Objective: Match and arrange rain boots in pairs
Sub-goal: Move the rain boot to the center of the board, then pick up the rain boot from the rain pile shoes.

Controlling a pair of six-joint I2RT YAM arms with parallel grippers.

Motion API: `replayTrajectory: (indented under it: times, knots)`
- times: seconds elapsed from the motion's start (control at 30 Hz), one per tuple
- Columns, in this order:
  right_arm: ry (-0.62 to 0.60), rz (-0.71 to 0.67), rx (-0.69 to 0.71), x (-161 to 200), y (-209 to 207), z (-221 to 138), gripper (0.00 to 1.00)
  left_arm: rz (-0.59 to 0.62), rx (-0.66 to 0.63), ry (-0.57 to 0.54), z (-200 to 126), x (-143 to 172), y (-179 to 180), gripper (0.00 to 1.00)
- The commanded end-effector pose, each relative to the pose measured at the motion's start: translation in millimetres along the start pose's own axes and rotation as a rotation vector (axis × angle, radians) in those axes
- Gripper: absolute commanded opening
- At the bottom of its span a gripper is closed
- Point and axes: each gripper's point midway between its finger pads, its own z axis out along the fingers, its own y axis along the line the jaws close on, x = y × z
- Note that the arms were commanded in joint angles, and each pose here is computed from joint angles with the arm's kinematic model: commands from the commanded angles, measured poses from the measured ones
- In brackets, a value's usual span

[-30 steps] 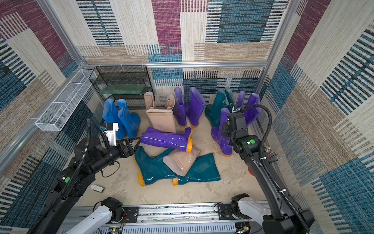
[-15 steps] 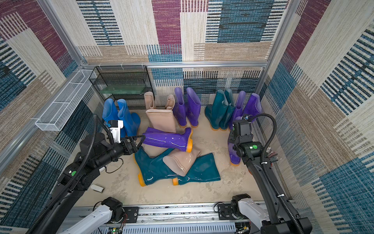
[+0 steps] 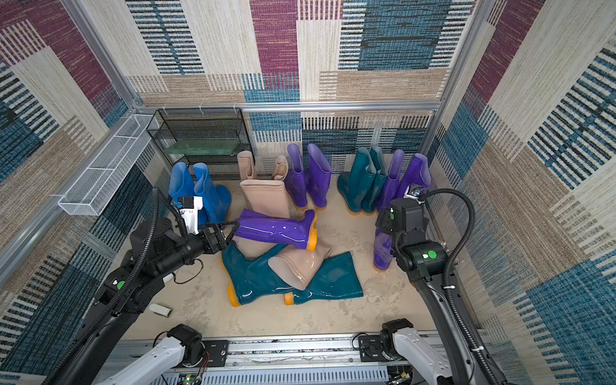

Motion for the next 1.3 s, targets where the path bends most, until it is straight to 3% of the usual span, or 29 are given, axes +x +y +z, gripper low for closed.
replayTrajectory:
  times: [0.0,0.13,0.33,0.63,0.9,0.97,1.03,1.07,1.1,1.17,1.2,1.27]
  knots:
    - [-0.037,-0.07,-0.194,-14,44,-26,0.87,0.027,-0.016,0.017,5,3,4,0.76]
    - [-0.041,-0.275,-0.485,8,146,-68,0.89,-0.014,-0.053,0.055,16,14,16,0.79]
    - [-0.126,-0.65,-0.66,86,276,-109,0.96,-0.078,-0.165,0.045,15,15,44,0.79]
    - [-0.107,-0.85,-0.596,145,362,-68,0.95,-0.154,-0.238,0.006,5,10,77,0.79]
    - [-0.074,-0.9,-0.658,153,400,-39,0.95,-0.131,-0.21,-0.008,4,4,79,0.79]
    - [-0.057,-0.918,-0.652,155,404,-30,1.0,-0.119,-0.2,-0.016,4,0,77,0.79]
    - [-0.027,-0.928,-0.662,160,406,-24,0.86,-0.101,-0.198,-0.018,3,-3,76,0.79]
    - [-0.009,-0.932,-0.669,163,405,-21,0.68,-0.089,-0.196,-0.018,2,-4,75,0.79]
    - [0.0,-0.928,-0.665,164,403,-19,0.43,-0.083,-0.198,-0.015,3,-4,76,0.79]
    - [0.006,-0.915,-0.664,162,397,-20,0.13,-0.072,-0.197,-0.014,2,-5,76,0.79]
    - [0.007,-0.906,-0.665,159,393,-23,0.03,-0.069,-0.194,-0.013,3,-6,76,0.79]
    - [-0.017,-0.883,-0.651,147,386,-34,0.0,-0.065,-0.186,-0.011,2,-7,74,0.79]
